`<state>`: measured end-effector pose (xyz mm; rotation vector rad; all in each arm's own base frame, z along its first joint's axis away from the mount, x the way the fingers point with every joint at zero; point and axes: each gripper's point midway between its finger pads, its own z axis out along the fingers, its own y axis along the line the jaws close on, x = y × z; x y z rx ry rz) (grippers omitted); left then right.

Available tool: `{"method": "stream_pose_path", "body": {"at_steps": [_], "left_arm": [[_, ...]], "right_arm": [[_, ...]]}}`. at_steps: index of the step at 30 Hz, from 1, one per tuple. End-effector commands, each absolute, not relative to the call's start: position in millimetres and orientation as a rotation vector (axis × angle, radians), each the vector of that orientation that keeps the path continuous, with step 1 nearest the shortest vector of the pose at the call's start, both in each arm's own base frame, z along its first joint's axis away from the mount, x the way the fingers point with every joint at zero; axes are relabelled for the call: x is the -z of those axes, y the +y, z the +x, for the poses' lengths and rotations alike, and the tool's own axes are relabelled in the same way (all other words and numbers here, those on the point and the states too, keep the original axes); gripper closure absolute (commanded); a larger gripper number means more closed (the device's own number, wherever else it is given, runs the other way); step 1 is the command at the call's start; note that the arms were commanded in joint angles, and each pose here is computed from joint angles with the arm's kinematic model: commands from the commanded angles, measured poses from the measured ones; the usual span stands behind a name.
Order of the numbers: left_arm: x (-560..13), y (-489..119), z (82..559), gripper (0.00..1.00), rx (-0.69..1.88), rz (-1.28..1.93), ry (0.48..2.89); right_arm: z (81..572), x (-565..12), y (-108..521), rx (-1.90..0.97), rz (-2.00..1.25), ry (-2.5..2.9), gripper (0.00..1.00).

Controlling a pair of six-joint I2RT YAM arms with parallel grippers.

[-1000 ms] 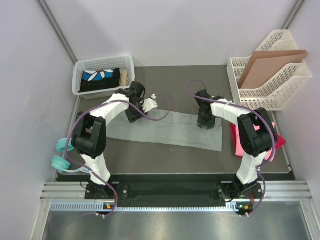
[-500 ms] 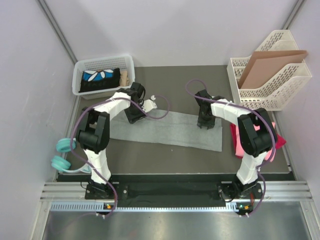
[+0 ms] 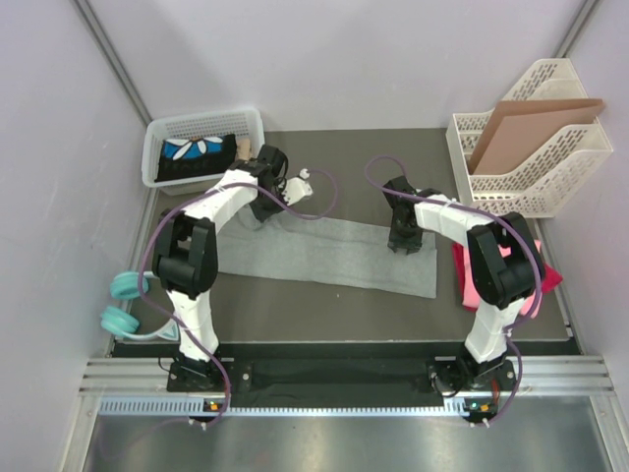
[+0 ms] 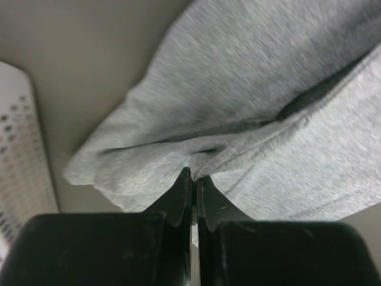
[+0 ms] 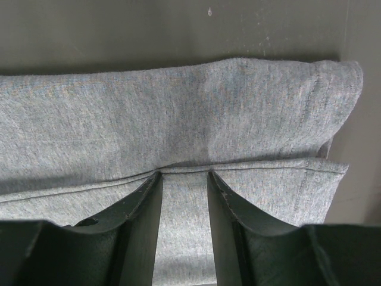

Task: Fold and stack the t-shirts
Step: Fold the tshirt

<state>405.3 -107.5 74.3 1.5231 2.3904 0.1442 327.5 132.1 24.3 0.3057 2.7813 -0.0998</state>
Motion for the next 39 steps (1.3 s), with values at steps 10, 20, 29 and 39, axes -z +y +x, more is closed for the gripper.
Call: {"method": "stream_pose_path", "body": {"at_steps": [10,20,29,39], "left_arm": [[-80.2,-144.8,427.6,0.69,-0.327,1.593,2.226],[-93.4,-133.6,404.1,0.58,-0.377,1.6,2.197],[-138.6,-117.0,349.6,0.43,-0.299,1.527,2.131],[-94.7,-83.3,334.2,0.41,-0.422,1.528,2.206]], "right_arm": [[326.0,-36.7,138.7,0.067,0.257,2.749,0.64],[325.0,-37.5,133.3,0.106,0.245,2.747,0.64],[322.4,-53.8,97.7,0.056,0.368,2.73,0.38],[282.3,-52.3,68.8,-0.084,0.432,2.751,0.16]]}}
